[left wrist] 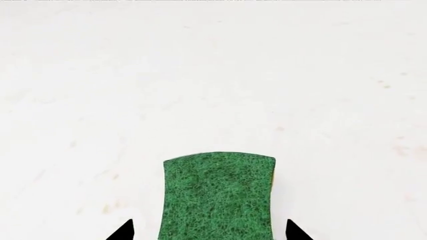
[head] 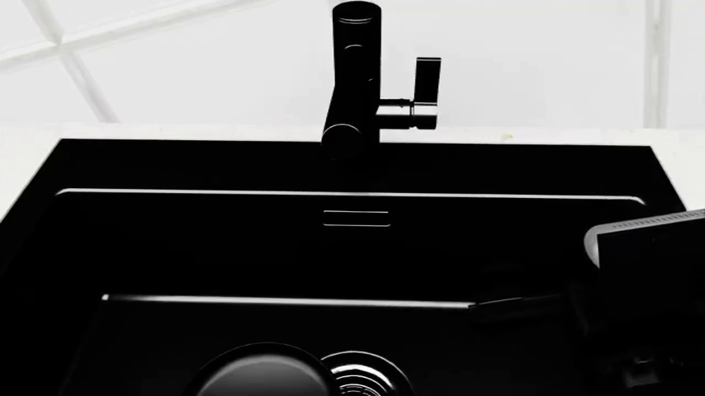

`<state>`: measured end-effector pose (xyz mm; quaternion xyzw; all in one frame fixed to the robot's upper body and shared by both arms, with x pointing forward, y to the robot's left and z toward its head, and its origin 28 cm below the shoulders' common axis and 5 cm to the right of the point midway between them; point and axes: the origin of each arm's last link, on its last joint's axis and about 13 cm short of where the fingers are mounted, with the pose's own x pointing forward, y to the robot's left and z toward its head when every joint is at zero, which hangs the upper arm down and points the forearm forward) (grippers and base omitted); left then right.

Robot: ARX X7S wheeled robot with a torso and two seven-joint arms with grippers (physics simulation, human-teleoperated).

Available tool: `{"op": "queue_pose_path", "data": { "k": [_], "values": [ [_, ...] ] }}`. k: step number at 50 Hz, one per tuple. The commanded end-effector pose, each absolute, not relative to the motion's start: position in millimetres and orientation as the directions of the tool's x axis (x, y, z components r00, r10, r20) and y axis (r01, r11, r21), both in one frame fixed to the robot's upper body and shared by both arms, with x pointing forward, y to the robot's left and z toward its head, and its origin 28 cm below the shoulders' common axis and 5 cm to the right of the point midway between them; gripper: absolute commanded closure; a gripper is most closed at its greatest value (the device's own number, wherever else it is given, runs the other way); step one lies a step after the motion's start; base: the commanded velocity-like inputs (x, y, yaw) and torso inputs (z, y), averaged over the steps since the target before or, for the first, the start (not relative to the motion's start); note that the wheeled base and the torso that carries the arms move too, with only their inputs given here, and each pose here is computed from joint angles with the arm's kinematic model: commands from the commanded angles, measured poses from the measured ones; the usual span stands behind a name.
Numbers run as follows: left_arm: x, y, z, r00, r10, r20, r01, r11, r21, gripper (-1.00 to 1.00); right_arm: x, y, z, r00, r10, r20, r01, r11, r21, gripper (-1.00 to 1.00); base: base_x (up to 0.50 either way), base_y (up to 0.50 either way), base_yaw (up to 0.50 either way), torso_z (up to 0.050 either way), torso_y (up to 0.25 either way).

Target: Pick the pan and sponge and place them into the sink. Then turn on the water.

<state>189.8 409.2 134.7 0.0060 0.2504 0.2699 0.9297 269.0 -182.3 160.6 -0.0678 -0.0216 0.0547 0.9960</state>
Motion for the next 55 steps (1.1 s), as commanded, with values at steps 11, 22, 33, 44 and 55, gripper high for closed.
{"op": "queue_pose_path", "data": {
  "k": [11,22,33,44,55],
  "values": [
    [188,406,130,0.727,0.478,-0.493,-0.47,0.87,0.151,1.0,270,-183,161,0.993,0.11,0.034,-0.105,0.985,-0.136,-1.0,0.0,0.0,0.0,0.0,0.0],
    [203,388,149,0.803,0.393,-0.448,-0.361,0.919,0.161,1.0,268,-185,162,0.994,0.104,0.032,-0.099,0.985,-0.138,-1.0,0.0,0.0,0.0,0.0,0.0],
    [224,358,169,0.866,0.267,-0.422,-0.209,0.961,0.179,1.0,269,-186,160,0.994,0.102,0.029,-0.098,0.986,-0.135,-1.0,0.0,0.0,0.0,0.0,0.0],
    [277,306,200,0.917,0.042,-0.397,0.043,0.978,0.204,1.0,268,-188,164,0.995,0.097,0.013,-0.095,0.987,-0.133,-1.0,0.0,0.0,0.0,0.0,0.0],
    [289,289,204,0.913,-0.07,-0.403,0.161,0.967,0.198,1.0,268,-188,167,0.995,0.097,0.02,-0.094,0.987,-0.134,-1.0,0.0,0.0,0.0,0.0,0.0]
  ]
}}
